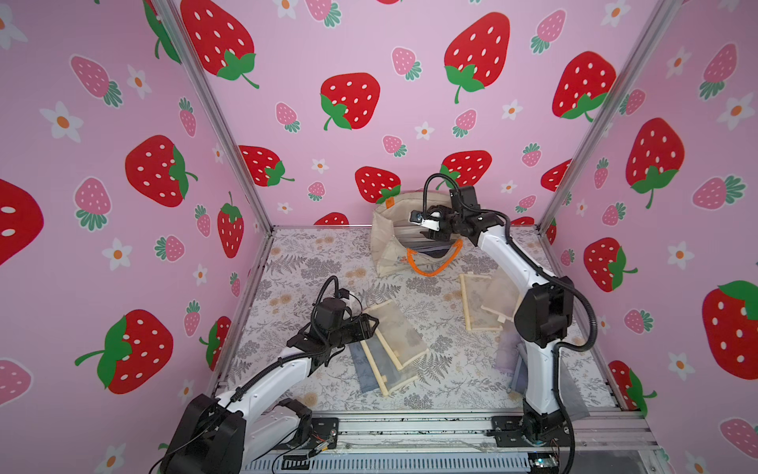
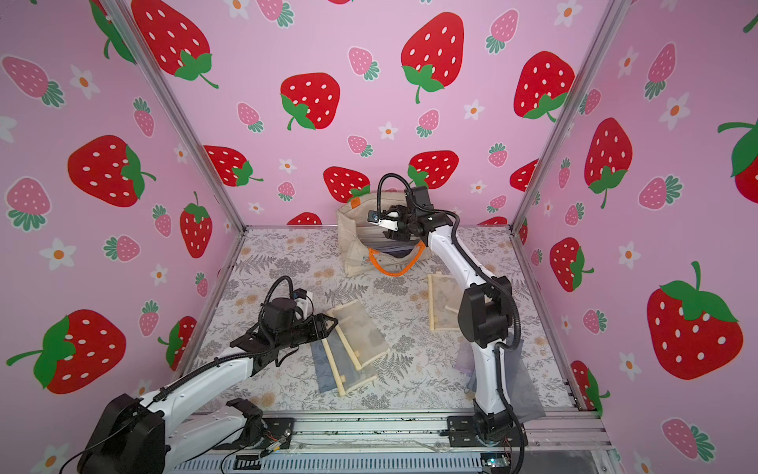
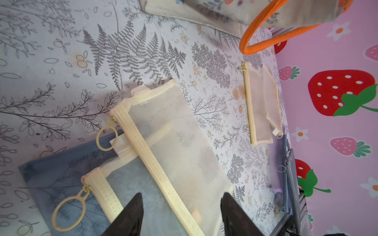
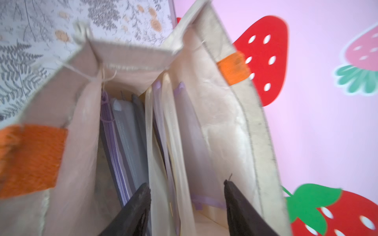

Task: Put the pencil pouch into the canvas bag
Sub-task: Place the pencil pouch in the canvas bag, then pick up the pencil pouch.

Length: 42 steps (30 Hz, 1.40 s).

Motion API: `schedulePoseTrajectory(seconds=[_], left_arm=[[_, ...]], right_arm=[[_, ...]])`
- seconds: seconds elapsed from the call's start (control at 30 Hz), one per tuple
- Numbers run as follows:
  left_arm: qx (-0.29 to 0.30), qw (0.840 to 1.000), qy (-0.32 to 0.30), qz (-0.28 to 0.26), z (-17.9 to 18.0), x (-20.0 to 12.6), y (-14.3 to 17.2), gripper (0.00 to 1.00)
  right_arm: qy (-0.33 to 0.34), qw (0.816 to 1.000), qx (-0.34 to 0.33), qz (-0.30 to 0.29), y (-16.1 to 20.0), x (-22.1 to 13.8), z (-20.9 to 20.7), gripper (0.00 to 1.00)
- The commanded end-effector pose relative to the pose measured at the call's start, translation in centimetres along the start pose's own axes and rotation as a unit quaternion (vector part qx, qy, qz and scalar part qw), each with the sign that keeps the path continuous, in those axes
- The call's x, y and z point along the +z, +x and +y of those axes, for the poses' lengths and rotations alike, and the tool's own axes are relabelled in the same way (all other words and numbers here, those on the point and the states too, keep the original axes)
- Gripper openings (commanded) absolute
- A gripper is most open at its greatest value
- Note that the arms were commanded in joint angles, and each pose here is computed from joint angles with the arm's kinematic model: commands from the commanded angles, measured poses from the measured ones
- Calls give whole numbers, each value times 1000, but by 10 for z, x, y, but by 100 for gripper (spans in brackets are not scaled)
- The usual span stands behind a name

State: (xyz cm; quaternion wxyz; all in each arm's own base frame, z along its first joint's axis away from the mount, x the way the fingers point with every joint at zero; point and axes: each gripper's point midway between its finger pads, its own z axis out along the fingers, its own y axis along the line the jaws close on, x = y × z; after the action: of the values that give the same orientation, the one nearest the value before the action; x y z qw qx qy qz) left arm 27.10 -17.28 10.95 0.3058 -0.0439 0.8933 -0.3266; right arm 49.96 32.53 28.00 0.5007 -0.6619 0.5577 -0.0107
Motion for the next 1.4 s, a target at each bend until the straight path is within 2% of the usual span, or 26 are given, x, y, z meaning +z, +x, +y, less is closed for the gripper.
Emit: schedulePoseTrajectory(seconds=[0.0, 0.07, 0.13, 0.23, 0.33, 0.4, 0.57, 0.7, 0.87, 1.13, 1.37], left_arm=[[-13, 999, -42, 5, 17, -8, 8, 63], [-15, 999, -47, 12, 19, -10, 11, 63], [-18, 999, -48, 17, 20, -11, 14, 64], [-21, 998, -53, 24, 23, -13, 19, 65], [-26, 998, -51, 27, 24, -12, 23, 66], [-33, 998, -46, 32, 24, -10, 26, 66], [-40, 998, -30, 48, 22, 1, 31, 66], [-48, 997, -25, 48, 21, 8, 31, 64], [-52, 997, -26, 50, 19, 19, 32, 62], [-74, 995, -46, 56, 31, 48, 35, 59], [-91, 994, -27, 46, 30, 71, 30, 55]], right_arm=[[51, 992, 118, -13, -21, -44, -19, 61], [62, 983, 174, -13, -25, -62, -22, 63], [58, 970, 237, -17, -31, -80, -15, 72], [34, 938, 344, -19, -33, -100, 14, 76], [-57, 897, 439, -12, -33, -102, 76, 76], [-106, 870, 480, 20, -23, -91, 133, 76], [-185, 831, 517, 94, -1, -64, 251, 75], [-224, 808, 530, 127, 8, -49, 304, 80], [-238, 787, 554, 132, 16, -34, 324, 84], [-252, 766, 573, 148, 29, -14, 346, 86], [-280, 742, 593, 136, 26, -7, 363, 85]])
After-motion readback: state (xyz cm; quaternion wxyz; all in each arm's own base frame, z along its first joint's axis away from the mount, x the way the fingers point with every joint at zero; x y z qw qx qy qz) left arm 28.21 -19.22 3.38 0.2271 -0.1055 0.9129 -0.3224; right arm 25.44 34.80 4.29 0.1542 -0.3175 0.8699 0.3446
